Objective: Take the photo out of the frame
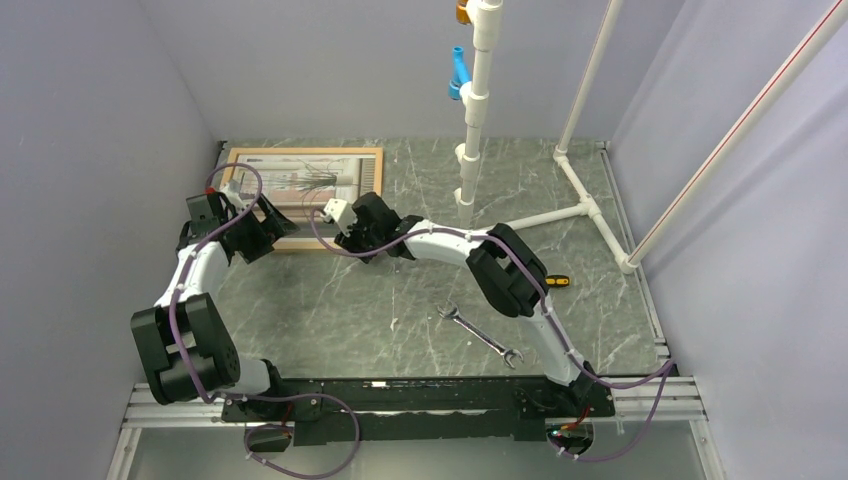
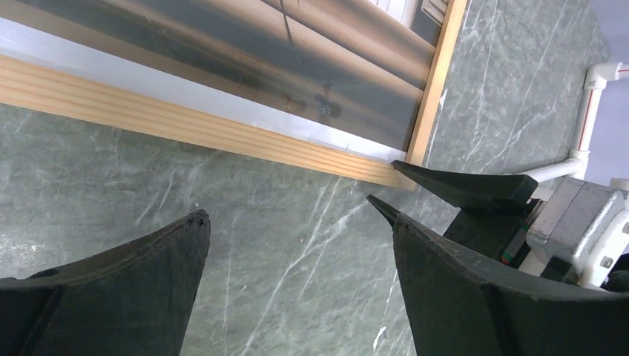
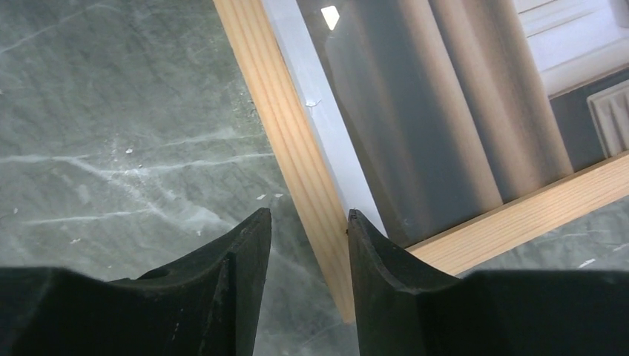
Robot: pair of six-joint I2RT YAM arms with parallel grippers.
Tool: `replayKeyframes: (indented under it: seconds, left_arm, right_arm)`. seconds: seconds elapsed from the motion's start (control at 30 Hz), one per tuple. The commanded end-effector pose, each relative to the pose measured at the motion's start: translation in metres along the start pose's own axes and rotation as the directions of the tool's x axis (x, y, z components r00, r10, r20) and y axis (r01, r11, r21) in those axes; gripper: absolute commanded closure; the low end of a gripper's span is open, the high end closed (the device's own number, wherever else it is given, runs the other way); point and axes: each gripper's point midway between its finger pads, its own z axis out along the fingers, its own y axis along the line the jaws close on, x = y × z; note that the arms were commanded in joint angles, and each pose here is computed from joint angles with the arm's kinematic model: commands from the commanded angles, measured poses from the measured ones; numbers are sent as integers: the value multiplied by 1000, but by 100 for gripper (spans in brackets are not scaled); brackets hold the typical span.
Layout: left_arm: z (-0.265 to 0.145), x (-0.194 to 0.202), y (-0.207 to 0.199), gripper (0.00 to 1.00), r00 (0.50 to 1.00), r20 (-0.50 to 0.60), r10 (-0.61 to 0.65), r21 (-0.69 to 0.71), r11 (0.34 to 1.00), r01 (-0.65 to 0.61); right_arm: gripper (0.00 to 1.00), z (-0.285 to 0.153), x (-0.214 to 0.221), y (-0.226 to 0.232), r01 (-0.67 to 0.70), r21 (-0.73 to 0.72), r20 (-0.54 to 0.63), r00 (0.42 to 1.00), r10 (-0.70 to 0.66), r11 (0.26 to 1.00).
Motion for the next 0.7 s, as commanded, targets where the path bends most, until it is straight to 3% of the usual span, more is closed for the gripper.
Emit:
replayKeyframes:
  seconds: [0.0,0.27,0.57,0.67]
  left_arm:
    - [-3,-17,-15,5,999,30,13,55,998,-15]
    - [-3,-16,-13,5,999,28,-24,84,996,22]
    - [-4,-12,-7,5,993,21,-114,112,987,111]
    - [-7,0,-4,6,979,15,-202,124,972,198]
  right_arm:
    - [58,10,-1,0,90,58,-18,996,-89,994]
    - [77,5,1,0,166,167,-3,986,-168,972]
    - [76,13,9,2,208,155,-35,978,-205,966]
    - [68,11,14,9,228,123,-41,974,-224,966]
